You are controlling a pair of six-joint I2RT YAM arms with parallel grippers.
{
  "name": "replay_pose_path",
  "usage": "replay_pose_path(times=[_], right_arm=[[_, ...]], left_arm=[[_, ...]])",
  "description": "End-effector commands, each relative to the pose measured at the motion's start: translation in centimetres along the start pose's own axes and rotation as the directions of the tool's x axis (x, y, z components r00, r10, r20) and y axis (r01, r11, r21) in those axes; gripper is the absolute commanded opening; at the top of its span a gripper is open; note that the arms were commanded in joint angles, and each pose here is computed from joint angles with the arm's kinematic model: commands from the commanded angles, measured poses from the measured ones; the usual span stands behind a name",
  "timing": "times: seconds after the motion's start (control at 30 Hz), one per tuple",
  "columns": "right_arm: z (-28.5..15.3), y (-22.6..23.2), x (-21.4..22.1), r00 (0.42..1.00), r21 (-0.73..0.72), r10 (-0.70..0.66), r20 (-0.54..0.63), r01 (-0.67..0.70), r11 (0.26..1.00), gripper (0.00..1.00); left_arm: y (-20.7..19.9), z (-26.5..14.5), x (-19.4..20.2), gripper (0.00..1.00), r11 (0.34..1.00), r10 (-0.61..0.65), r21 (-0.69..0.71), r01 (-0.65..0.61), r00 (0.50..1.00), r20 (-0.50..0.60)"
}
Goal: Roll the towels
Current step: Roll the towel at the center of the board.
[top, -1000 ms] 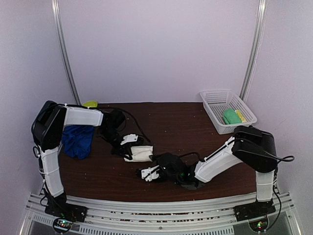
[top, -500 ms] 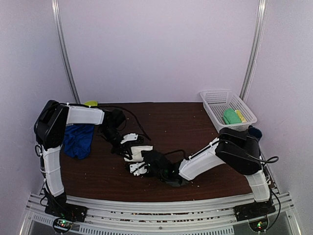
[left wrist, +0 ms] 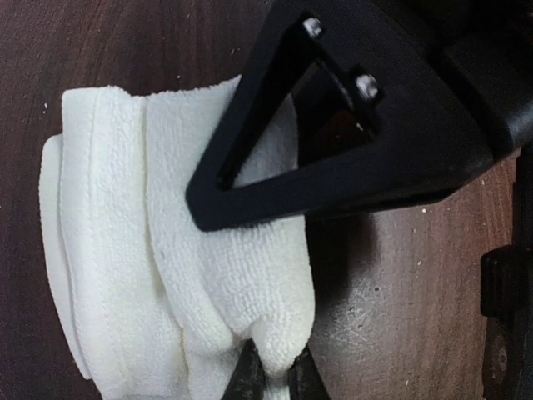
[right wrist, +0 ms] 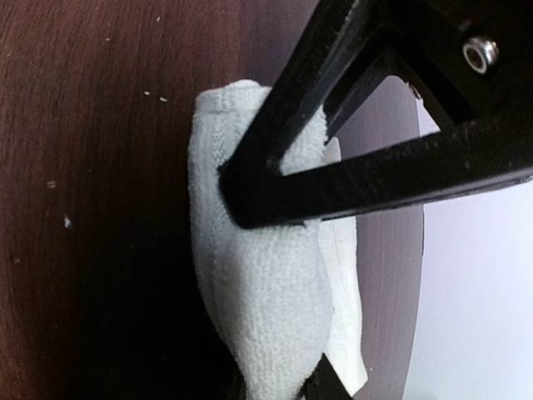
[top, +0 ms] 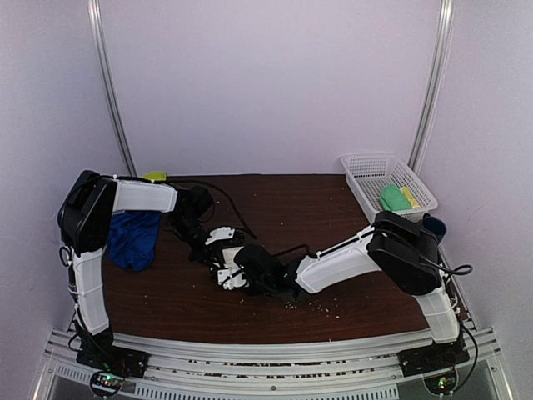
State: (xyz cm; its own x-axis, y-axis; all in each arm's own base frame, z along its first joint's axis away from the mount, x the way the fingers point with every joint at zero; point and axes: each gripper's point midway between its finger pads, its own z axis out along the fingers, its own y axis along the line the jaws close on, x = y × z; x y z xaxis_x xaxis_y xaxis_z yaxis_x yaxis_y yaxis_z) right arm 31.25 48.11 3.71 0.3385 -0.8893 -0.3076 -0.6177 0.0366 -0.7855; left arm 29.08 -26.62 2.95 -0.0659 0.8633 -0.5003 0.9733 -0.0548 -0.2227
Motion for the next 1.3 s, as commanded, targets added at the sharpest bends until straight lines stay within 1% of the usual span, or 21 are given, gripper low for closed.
replay_pose_path(times=[0.0, 0.03, 0.13, 0.2, 0.27, 0.33, 0.47, 0.63, 0.73, 0.87, 1.0, 1.1, 1.17, 1.27], right_arm=[[1.3, 3.2, 2.3, 0.998, -0.121, 0.003, -0.064, -0.011, 0.993, 0.09], [1.3, 3.2, 2.4, 0.998, -0.128, 0.004, -0.063, -0.012, 0.992, 0.08], [1.0, 3.5, 2.2, 0.998, -0.160, 0.015, -0.054, -0.023, 0.987, 0.06], [0.7, 3.7, 2.0, 0.999, -0.188, 0.026, -0.044, -0.034, 0.982, 0.06], [0.4, 3.8, 1.7, 0.998, -0.213, 0.043, -0.034, -0.050, 0.976, 0.05], [0.1, 4.0, 1.4, 0.998, -0.242, 0.051, -0.026, -0.056, 0.969, 0.05], [-0.2, 4.6, 1.2, 0.994, -0.299, 0.099, -0.038, -0.106, 0.948, 0.05], [-0.5, 5.7, 1.1, 0.990, -0.387, 0.120, -0.079, -0.141, 0.911, 0.05], [-0.6, 6.3, 1.1, 0.985, -0.433, 0.137, -0.102, -0.168, 0.886, 0.05], [-1.2, 6.5, 0.8, 0.979, -0.490, 0.164, -0.121, -0.202, 0.848, 0.05], [-2.0, 6.6, 0.0, 0.973, -0.570, 0.192, -0.131, -0.233, 0.788, 0.07], [-2.3, 6.7, -0.5, 0.966, -0.624, 0.210, -0.151, -0.258, 0.737, 0.08], [-2.3, 6.6, -0.5, 0.961, -0.651, 0.217, -0.172, -0.276, 0.707, 0.08], [-2.0, 7.0, -0.2, 0.950, -0.697, 0.233, -0.209, -0.312, 0.645, 0.09]], left_arm=[[-3.0, 2.3, 5.7, 0.00, 0.990, -0.074, 0.106, 0.097, 0.978, -0.197], [-2.9, 2.3, 5.7, 0.01, 0.991, -0.072, 0.100, 0.093, 0.978, -0.197], [-2.5, 1.8, 5.3, 0.15, 0.995, -0.062, 0.067, 0.076, 0.980, -0.189], [-1.8, 1.0, 4.8, 0.22, 0.998, -0.055, 0.022, 0.059, 0.984, -0.172], [-0.7, -0.6, 3.7, 0.29, 0.998, -0.047, -0.058, 0.040, 0.989, -0.137], [0.1, -2.2, 2.9, 0.35, 0.992, -0.033, -0.127, 0.020, 0.994, -0.100], [1.7, -5.1, 1.7, 0.41, 0.957, 0.004, -0.289, -0.014, 0.999, -0.037], [1.7, -7.1, 1.4, 0.43, 0.902, 0.065, -0.428, -0.054, 0.998, 0.011], [1.3, -8.4, 1.3, 0.43, 0.864, 0.105, -0.500, -0.060, 0.992, 0.063], [0.9, -10.3, 1.2, 0.43, 0.795, 0.168, -0.605, -0.051, 0.976, 0.139], [-0.5, -11.2, 1.3, 0.43, 0.726, 0.269, -0.682, -0.088, 0.949, 0.164], [-2.2, -10.2, 1.9, 0.43, 0.711, 0.338, -0.687, -0.149, 0.929, 0.148], [-3.7, -9.3, 2.0, 0.43, 0.718, 0.397, -0.663, -0.212, 0.907, 0.141], [-5.8, -8.4, 2.3, 0.43, 0.709, 0.487, -0.632, -0.312, 0.865, 0.120]])
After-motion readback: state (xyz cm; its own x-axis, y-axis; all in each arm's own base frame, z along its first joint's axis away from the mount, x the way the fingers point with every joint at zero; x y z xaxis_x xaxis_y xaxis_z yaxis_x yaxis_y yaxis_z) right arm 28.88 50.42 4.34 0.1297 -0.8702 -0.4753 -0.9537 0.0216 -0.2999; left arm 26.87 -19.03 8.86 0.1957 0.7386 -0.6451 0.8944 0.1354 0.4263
